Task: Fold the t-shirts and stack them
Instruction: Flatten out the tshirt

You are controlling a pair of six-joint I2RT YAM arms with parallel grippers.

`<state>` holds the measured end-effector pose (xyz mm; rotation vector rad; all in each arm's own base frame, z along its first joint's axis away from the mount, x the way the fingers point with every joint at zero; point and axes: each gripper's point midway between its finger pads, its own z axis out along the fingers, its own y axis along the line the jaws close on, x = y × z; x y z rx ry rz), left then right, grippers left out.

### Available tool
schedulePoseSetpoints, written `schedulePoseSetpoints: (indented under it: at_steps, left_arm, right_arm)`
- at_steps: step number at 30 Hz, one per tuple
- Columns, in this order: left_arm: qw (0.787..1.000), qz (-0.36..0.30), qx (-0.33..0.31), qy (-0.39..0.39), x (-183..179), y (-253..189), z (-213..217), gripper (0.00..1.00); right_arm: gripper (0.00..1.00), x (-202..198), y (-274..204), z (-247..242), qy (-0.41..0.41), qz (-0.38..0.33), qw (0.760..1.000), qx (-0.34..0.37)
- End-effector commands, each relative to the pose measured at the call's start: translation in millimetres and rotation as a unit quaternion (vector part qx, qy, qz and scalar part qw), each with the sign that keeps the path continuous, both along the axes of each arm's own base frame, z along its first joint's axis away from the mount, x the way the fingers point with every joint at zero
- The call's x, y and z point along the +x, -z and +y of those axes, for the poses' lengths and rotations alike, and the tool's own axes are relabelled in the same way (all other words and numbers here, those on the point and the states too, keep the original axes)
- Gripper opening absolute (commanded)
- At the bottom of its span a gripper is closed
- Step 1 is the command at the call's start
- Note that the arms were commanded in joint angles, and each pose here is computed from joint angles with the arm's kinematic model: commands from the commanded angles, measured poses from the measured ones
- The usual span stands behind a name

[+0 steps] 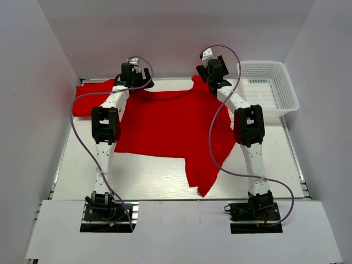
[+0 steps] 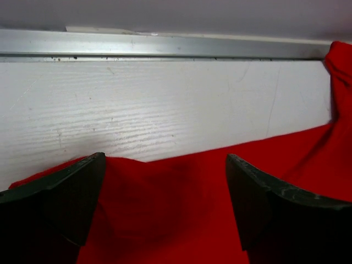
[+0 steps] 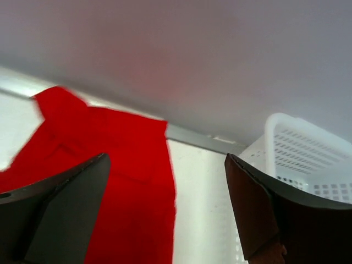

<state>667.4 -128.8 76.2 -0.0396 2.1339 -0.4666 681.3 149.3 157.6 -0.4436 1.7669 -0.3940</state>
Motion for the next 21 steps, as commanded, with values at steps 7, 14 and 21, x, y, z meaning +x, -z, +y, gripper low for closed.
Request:
schedulePoseSetpoints:
  at_steps: [7, 14, 21]
  left_arm:
    - [0.999, -0.022, 0.048, 0.001, -72.9, -154.3, 25.9, 1.0]
    - [0.996, 0.08, 0.048, 0.008, -181.1, -104.5, 29.7, 1.0]
    - [0.989, 0.113, 0.061, -0.076, -255.5, -69.9, 57.1, 1.0]
  right_arm:
    - [0.9, -117.2, -134.7, 50.3, -0.14, 0.097, 0.973, 0.158]
    - [0.9, -255.9, -55.0, 63.1, -0.152, 0.283, 0.909, 0.266]
    - [0.9, -366.9, 49.2, 26.5, -0.05, 0.401, 0.866, 0.294]
